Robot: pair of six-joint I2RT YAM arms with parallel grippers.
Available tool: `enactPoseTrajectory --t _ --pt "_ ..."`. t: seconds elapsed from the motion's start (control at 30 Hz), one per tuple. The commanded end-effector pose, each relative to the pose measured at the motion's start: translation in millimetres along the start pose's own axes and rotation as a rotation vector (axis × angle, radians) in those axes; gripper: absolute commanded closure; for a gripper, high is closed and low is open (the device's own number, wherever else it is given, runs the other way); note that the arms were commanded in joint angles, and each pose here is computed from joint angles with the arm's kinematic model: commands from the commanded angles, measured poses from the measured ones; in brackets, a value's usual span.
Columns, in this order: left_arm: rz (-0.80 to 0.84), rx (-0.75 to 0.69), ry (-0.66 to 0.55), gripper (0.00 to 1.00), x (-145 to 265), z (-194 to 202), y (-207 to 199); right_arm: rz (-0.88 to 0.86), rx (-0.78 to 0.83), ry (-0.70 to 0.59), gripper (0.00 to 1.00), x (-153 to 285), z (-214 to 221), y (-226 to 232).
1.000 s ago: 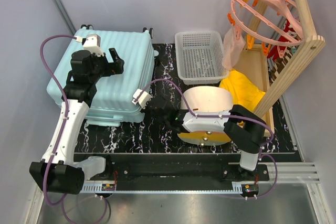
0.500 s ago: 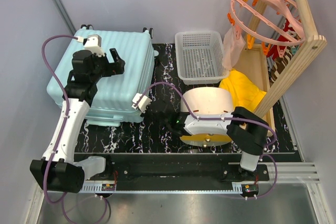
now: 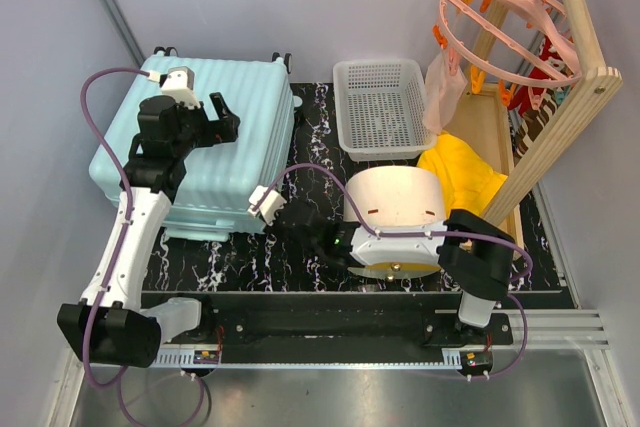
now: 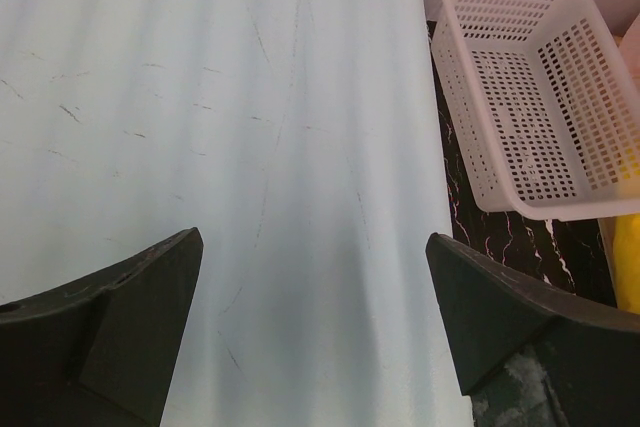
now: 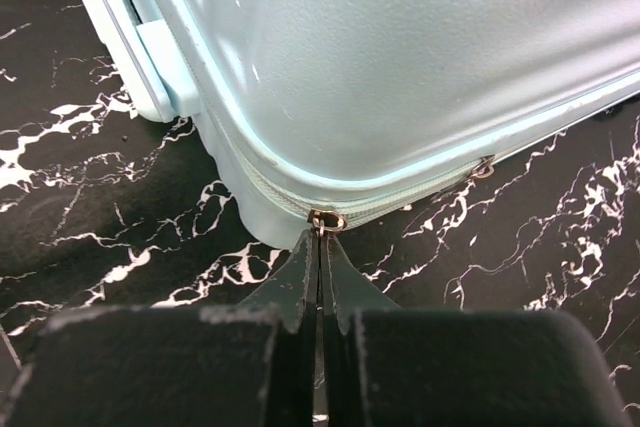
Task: Open, take out, and arrange the luggage
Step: Unzip the luggage at the center of the board.
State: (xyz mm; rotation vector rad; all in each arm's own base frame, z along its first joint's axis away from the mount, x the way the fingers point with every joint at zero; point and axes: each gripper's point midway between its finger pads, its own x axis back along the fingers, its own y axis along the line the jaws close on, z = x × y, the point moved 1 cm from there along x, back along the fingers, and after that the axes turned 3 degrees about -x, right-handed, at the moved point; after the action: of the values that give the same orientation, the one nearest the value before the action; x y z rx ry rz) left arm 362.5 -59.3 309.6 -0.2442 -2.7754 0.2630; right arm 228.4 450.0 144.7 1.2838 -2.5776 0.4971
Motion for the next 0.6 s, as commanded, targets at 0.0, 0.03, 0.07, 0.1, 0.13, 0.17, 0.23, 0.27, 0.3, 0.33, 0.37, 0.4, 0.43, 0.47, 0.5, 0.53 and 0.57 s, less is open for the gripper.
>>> enactPoseTrajectory --t 0.0,0.03,0.07,0.1,0.13,0.17,0.23,0.27,0.3,0.33,0.37,0.4,0.43,0.47,0.5,0.53,0.57 --pt "0.034 0.002 -0.045 0.01 -3 -10 -6 -0.116 -0.094 -0.08 1.0 11 -42 46" --pt "0.034 0.002 -0.045 0.01 -3 -10 -6 -0.113 -0.103 -0.087 1.0 9 -47 47" --pt "0.035 0.002 -0.044 0.01 -3 -10 -6 -0.121 -0.105 -0.077 1.0 7 -44 53" --pt "0.035 0.002 -0.042 0.01 -4 -9 -6 -0.12 -0.119 -0.084 1.0 6 -48 55" --pt "0.037 0.002 -0.04 0.01 -4 -8 -6 -0.118 -0.123 -0.083 1.0 5 -49 57" --pt "0.038 0.003 -0.04 0.01 -4 -9 -6 -0.121 -0.125 -0.074 1.0 4 -46 61" --pt "0.039 0.006 -0.04 0.01 -4 -9 -6 -0.114 -0.137 -0.078 1.0 4 -51 63" --pt "0.043 0.005 -0.042 0.01 -4 -9 -7 -0.111 -0.139 -0.073 1.0 3 -50 64" --pt "0.044 0.006 -0.042 0.01 -4 -10 -8 -0.112 -0.146 -0.074 1.0 3 -51 66" --pt "0.044 0.008 -0.042 0.01 -4 -10 -8 -0.112 -0.15 -0.075 1.0 3 -52 67" --pt "0.047 0.01 -0.041 0.01 -4 -9 -8 -0.112 -0.153 -0.071 1.0 3 -50 68" --pt "0.049 0.011 -0.042 0.01 -4 -10 -8 -0.12 -0.156 -0.071 1.0 3 -52 71" --pt "0.052 0.012 -0.042 0.01 -4 -10 -9 -0.122 -0.157 -0.071 1.0 2 -52 72" --pt "0.054 0.014 -0.041 0.01 -3 -10 -9 -0.123 -0.157 -0.063 1.0 0 -50 74" --pt "0.054 0.015 -0.044 0.01 -3 -10 -10 -0.129 -0.162 -0.069 1.0 -1 -54 75" --pt "0.06 0.016 -0.04 0.01 -3 -9 -11 -0.135 -0.16 -0.062 1.0 -3 -51 79" --pt "0.059 0.016 -0.043 0.01 -3 -10 -10 -0.137 -0.163 -0.065 1.0 -4 -53 80"
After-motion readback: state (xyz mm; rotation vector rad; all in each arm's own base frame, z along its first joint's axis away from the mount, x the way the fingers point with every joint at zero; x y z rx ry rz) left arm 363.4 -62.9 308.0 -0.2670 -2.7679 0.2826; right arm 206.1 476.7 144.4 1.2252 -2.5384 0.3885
